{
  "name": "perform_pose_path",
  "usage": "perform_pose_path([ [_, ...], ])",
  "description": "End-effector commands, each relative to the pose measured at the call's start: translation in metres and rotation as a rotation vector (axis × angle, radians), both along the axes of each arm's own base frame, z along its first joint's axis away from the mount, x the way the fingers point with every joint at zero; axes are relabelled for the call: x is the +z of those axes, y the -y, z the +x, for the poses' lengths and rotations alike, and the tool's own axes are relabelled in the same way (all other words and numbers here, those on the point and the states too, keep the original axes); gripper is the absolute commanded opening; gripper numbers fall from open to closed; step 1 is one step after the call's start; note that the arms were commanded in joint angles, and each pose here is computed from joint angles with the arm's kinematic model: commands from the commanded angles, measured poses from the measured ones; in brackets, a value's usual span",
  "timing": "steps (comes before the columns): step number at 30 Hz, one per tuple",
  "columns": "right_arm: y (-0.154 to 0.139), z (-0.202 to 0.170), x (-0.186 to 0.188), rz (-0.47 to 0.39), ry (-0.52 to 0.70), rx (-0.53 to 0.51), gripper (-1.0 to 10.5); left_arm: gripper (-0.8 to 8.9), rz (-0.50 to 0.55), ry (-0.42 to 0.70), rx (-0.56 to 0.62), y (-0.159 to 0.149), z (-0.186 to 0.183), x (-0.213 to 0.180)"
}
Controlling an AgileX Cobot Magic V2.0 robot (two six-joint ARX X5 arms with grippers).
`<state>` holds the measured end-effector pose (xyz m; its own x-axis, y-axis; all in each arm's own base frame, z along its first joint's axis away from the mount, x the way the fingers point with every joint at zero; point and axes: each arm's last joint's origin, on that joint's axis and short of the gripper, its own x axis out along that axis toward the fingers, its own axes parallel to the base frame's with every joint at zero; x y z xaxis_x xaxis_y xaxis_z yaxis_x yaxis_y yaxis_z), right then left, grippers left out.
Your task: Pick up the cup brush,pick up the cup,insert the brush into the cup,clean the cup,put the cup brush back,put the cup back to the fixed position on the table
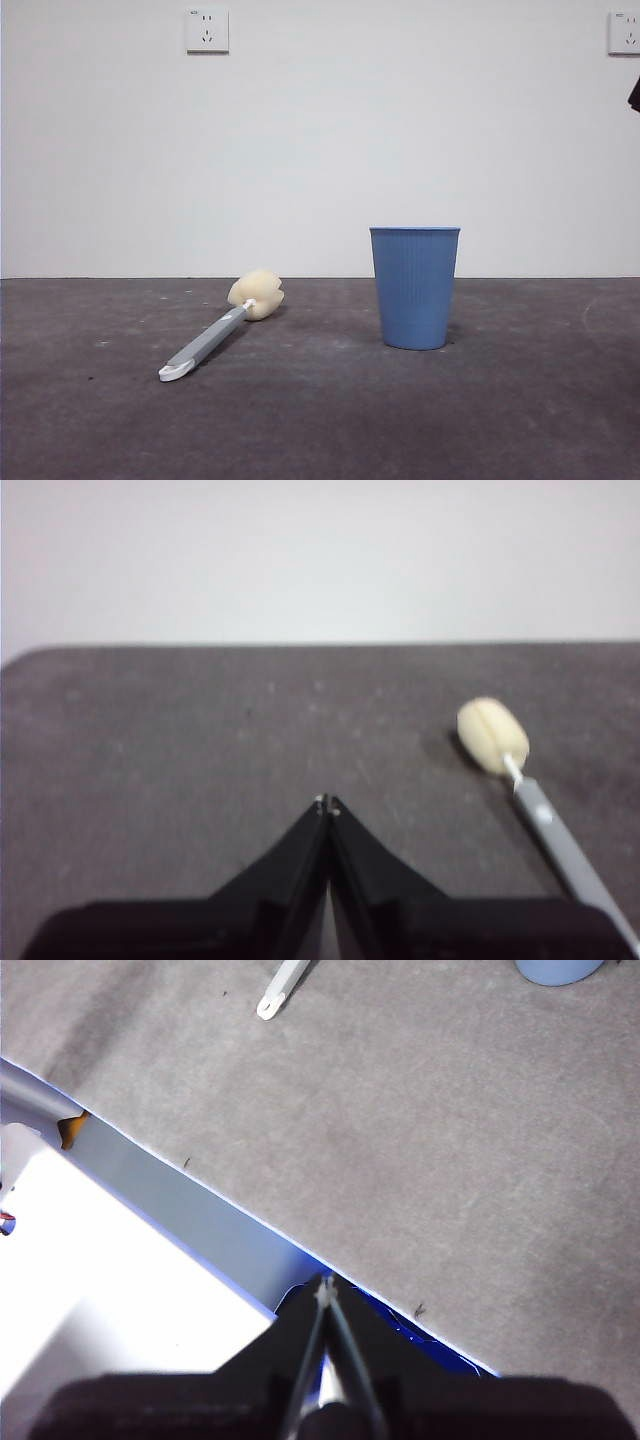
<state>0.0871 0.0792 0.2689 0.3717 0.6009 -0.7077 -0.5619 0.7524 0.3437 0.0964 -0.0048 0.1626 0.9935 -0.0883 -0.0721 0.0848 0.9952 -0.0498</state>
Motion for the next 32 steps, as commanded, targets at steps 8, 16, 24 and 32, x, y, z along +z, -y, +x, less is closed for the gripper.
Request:
perform_pose_path([
  [8,-0.0001,-0.0001,0.0022,0.008,0.006,-0.003,0.0,-0.03,-0.028,-0.124,0.005,-0.0002,-0.0012,-0.0147],
  [16,0.0000,0.0000,0.0022,0.006,0.008,-0.006,0.0,-0.03,-0.028,-0.124,0.007,-0.0003,-0.0012,-0.0147],
  [24,0.0000,0.0000,0.0022,0.006,0.008,-0.006,0.0,-0.03,-0.028,-0.124,0.007,-0.0003,-0.0012,-0.0147],
  [32,0.0081,0.0022,0.0090,-0.051,0.210,0.015,0.0,-0.03,-0.028,-0.124,0.007,-0.0003,-0.0012,-0.0147],
])
